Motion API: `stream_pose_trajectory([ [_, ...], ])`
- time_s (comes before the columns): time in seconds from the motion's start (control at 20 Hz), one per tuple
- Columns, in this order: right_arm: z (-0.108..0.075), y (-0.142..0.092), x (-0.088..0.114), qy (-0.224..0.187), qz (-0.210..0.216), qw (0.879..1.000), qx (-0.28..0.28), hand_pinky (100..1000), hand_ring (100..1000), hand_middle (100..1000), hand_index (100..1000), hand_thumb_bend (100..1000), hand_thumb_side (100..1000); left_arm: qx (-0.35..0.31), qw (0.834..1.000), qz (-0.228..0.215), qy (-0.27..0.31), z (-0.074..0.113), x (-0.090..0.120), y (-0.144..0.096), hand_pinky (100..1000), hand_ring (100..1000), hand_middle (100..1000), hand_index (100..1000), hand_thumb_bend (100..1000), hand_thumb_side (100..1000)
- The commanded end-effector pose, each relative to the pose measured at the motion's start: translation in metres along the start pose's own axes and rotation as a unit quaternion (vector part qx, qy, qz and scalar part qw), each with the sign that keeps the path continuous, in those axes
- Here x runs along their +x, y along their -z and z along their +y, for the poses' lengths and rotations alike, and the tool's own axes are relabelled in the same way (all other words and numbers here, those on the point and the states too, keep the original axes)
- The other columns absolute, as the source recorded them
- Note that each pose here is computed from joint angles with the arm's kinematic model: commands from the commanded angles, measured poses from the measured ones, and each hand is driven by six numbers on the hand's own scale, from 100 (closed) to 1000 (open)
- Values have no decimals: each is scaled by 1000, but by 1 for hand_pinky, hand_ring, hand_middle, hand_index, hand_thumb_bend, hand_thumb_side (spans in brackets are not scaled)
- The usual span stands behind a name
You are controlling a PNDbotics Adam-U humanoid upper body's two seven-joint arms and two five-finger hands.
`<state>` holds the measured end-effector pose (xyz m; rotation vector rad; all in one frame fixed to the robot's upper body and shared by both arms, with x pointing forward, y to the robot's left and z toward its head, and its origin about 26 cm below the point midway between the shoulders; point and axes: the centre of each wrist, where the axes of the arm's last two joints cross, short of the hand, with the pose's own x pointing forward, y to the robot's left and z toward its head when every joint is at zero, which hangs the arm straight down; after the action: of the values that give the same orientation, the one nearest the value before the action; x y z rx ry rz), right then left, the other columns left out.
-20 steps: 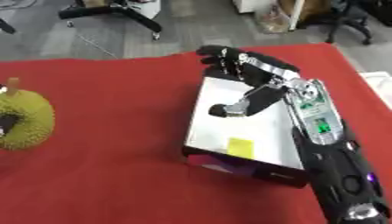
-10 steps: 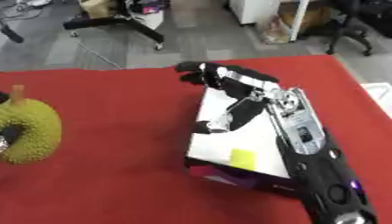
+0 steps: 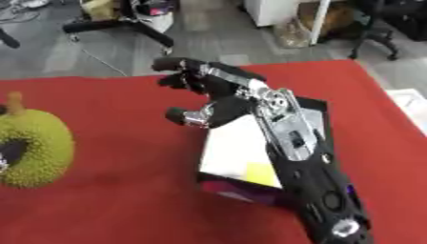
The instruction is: Pick up the objects with one hand, pass them to the other hand, and then place them into the box on the other side of the table.
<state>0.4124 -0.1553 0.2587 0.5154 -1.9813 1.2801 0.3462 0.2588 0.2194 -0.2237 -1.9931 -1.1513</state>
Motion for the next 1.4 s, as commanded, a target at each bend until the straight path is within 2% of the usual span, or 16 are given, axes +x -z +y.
stream_pose_trajectory([
  [0.05, -3, 12, 13, 4, -9, 1000, 25, 1000, 972, 1000, 1000, 361, 257, 6, 1000, -28, 12, 1, 9, 9, 776, 594, 445, 309, 100, 270],
  [0.2, -2, 19, 18, 15, -16, 999, 44, 1000, 979, 1000, 1000, 369, 261, 18, 998, -45, 26, -1, 10, 18, 769, 595, 446, 311, 100, 267],
  [0.55, -1, 30, 29, 21, -34, 995, 92, 1000, 986, 1000, 1000, 425, 255, 67, 983, -100, 137, 1, 20, 31, 758, 599, 447, 315, 100, 244],
  [0.7, 0, 33, 32, 21, -37, 994, 103, 1000, 986, 1000, 1000, 426, 258, 75, 980, -108, 149, -2, 17, 35, 757, 598, 446, 314, 100, 245],
  [1.05, 7, 43, 31, 22, -29, 993, 114, 1000, 1000, 1000, 1000, 409, 291, 88, 987, -111, 75, -16, 0, 55, 768, 587, 432, 305, 100, 275],
  [1.4, 8, 46, 18, 13, 0, 995, 98, 1000, 1000, 1000, 1000, 410, 323, 96, 988, -122, 21, -27, -5, 73, 748, 586, 428, 302, 100, 279],
])
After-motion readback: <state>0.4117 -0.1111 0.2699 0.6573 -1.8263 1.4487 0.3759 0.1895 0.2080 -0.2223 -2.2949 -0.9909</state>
